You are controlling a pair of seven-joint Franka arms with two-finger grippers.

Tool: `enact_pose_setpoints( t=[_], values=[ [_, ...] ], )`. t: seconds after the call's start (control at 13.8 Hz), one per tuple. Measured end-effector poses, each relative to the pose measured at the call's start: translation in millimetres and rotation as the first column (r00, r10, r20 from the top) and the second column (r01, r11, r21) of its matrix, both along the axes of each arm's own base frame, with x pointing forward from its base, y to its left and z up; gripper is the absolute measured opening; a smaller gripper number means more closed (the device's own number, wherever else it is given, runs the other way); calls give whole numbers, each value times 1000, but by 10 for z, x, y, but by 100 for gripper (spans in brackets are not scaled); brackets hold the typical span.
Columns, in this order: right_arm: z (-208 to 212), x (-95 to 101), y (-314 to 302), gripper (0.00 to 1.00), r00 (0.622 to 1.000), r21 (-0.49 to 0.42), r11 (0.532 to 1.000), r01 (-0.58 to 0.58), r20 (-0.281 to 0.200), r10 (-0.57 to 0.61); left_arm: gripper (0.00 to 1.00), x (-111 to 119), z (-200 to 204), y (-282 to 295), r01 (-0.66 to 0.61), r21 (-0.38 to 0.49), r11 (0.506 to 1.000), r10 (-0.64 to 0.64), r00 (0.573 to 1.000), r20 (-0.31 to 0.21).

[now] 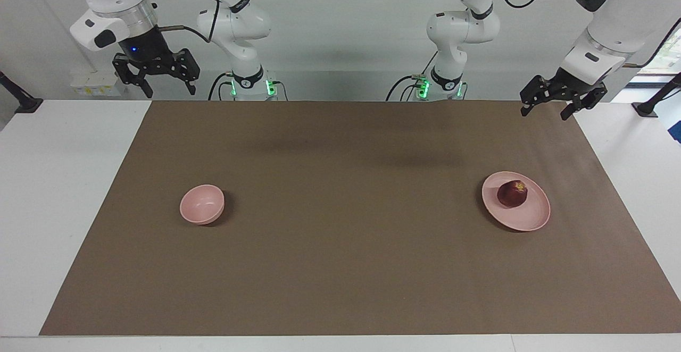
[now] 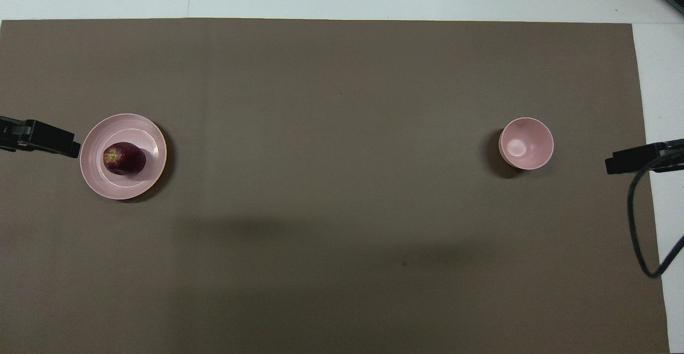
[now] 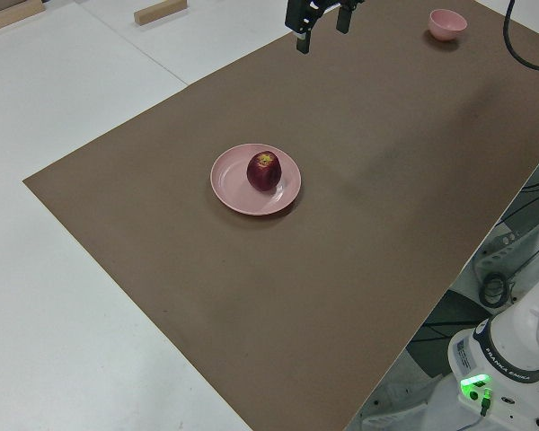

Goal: Move apple from plate to bowl

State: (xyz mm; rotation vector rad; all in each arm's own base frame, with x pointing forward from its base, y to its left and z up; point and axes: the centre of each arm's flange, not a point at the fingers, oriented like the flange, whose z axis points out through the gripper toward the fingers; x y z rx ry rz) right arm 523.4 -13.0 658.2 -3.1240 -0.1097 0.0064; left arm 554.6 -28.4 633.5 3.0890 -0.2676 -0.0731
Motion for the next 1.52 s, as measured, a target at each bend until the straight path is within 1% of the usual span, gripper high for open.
enact_pose_setpoints(
  t=[0.58,0.87,1.09,1.52],
  values=[
    [0,0,0,100,1000,0,1000,0,0,0,100,5,-22,-14,5,0,1000,-5,1000,1],
    [0,0,0,100,1000,0,1000,0,0,0,100,28,-123,36,-4,0,1000,4,1000,0],
    [0,0,0,100,1000,0,1000,0,0,0,100,16,-235,25,-2,0,1000,2,1000,-15],
    [0,0,0,100,1000,0,1000,0,0,0,100,31,-261,53,19,-2,1000,-19,999,27]
  ],
)
